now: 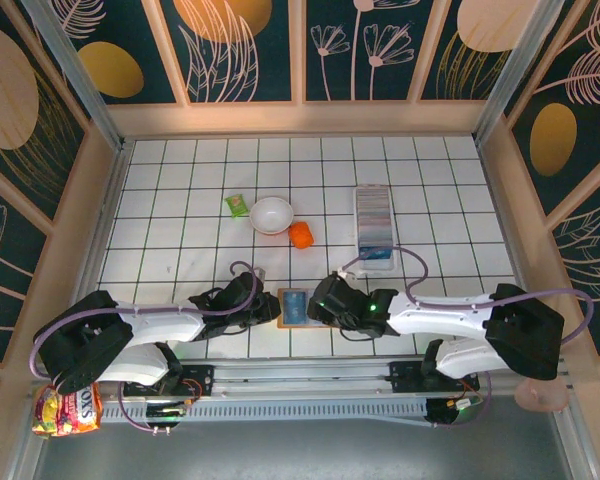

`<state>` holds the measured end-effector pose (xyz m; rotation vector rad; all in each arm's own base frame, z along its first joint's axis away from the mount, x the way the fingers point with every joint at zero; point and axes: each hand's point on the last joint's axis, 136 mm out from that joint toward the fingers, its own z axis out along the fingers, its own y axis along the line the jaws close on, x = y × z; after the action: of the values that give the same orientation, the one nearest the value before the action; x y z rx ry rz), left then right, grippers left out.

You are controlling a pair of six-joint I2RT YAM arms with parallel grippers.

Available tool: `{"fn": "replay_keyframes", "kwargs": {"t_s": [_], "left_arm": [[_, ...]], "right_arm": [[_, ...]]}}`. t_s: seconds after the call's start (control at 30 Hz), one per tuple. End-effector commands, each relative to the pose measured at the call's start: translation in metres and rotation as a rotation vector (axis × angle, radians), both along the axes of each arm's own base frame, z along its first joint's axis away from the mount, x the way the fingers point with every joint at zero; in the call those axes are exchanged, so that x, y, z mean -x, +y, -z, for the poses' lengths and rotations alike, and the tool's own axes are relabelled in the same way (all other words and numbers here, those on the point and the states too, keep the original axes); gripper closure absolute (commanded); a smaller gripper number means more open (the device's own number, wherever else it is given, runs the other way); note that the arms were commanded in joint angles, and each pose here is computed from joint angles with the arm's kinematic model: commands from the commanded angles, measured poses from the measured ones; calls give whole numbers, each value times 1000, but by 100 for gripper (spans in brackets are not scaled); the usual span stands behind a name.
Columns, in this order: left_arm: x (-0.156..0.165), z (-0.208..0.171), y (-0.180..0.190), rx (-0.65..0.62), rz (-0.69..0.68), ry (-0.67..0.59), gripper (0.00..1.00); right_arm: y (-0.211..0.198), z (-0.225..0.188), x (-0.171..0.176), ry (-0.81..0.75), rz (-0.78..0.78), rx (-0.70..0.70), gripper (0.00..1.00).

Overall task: Put the credit cards into the card holder
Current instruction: Insert the credit card into the card slot, then flip over the card slot in the card holder.

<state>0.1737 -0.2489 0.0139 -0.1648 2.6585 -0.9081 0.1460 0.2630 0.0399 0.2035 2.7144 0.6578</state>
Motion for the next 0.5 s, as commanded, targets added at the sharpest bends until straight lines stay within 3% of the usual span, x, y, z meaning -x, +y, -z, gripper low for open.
{"fn": "replay_keyframes", "kwargs": {"t_s": [0.0, 0.47], "left_arm": [[12, 9, 3, -18, 33, 40, 85], [16, 10, 0, 6, 49, 52, 87]], "right_arm": [[-12, 9, -2, -8, 47, 56, 50], [17, 15, -5, 13, 0, 37, 47]]}}
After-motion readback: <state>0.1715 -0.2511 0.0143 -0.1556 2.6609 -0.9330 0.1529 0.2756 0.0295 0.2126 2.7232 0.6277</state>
